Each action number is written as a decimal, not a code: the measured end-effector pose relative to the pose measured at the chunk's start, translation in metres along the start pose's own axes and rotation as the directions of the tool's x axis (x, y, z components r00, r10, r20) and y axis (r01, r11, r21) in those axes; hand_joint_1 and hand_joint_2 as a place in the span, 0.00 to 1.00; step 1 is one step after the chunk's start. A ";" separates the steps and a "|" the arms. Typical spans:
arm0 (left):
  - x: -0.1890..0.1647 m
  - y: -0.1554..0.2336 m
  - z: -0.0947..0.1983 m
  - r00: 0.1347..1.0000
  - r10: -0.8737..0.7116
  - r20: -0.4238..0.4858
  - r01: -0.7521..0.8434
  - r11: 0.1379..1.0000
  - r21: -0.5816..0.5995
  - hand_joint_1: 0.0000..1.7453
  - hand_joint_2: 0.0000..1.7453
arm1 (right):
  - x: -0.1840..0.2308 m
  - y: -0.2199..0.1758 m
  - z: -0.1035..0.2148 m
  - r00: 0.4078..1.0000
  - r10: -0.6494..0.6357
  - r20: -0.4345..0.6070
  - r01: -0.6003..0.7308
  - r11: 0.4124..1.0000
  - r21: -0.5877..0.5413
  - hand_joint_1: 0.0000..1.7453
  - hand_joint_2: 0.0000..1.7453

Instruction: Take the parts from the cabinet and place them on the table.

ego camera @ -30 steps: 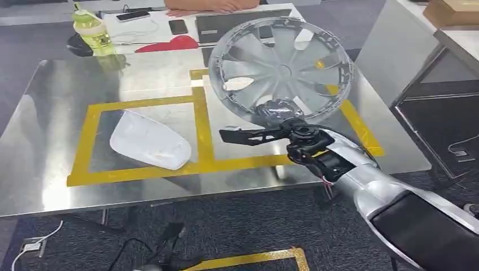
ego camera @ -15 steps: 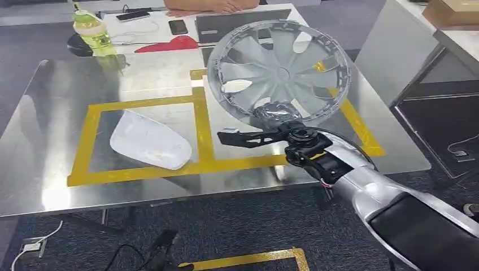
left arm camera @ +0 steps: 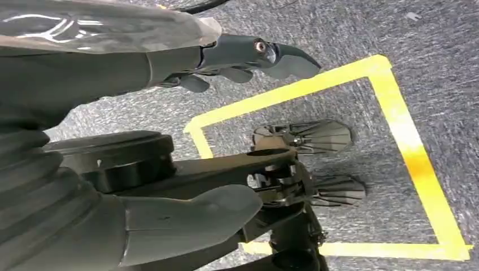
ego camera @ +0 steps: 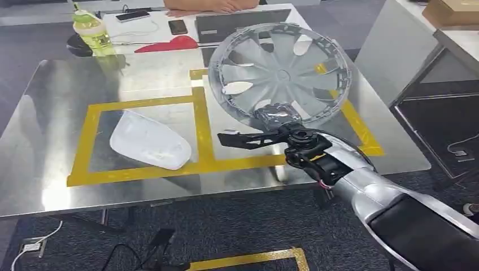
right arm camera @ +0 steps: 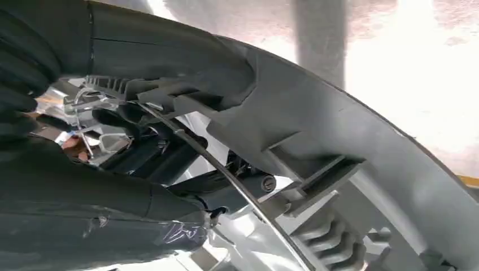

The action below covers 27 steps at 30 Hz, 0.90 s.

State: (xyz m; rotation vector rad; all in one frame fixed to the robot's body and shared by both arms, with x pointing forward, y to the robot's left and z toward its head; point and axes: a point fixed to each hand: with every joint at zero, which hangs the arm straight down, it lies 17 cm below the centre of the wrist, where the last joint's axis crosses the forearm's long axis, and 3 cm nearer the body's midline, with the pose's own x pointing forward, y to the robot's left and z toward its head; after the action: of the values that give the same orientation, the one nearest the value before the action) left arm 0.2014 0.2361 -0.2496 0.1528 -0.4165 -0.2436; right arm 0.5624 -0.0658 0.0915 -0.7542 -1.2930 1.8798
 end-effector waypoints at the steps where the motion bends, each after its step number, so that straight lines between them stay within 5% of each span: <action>1: 0.000 0.000 0.000 1.000 0.000 0.000 0.000 1.000 0.003 0.00 1.00 | 0.000 0.000 0.000 1.000 0.000 -0.002 0.000 1.000 0.000 1.00 1.00; 11: -0.004 0.002 0.000 1.000 0.006 -0.020 -0.006 1.000 0.007 0.00 1.00 | -0.001 0.000 0.000 1.000 0.000 -0.005 0.000 1.000 0.002 1.00 1.00; 12: -0.004 0.002 0.000 1.000 0.006 -0.020 -0.006 1.000 0.010 0.00 1.00 | -0.001 0.001 0.000 1.000 0.000 -0.005 0.000 1.000 0.002 0.00 0.00; 22: -0.004 0.003 0.000 1.000 0.006 -0.026 -0.006 1.000 0.013 0.00 1.00 | -0.001 0.000 0.000 1.000 0.005 -0.002 -0.005 1.000 0.001 0.00 0.00; 23: -0.004 0.003 0.000 1.000 0.006 -0.026 -0.006 1.000 0.013 0.00 0.00 | -0.001 -0.001 0.000 1.000 0.005 -0.001 -0.005 1.000 0.000 0.00 0.00; 27: -0.005 0.002 0.000 0.999 0.006 -0.033 -0.006 1.000 0.012 0.00 0.00 | 0.000 -0.001 0.000 1.000 0.005 0.000 -0.005 1.000 0.000 0.00 0.00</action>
State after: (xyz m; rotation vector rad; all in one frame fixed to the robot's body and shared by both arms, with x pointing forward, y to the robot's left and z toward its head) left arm 0.1971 0.2395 -0.2514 0.1666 -0.3852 -0.2326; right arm 0.5629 -0.0658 0.0922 -0.7586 -1.2920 1.8836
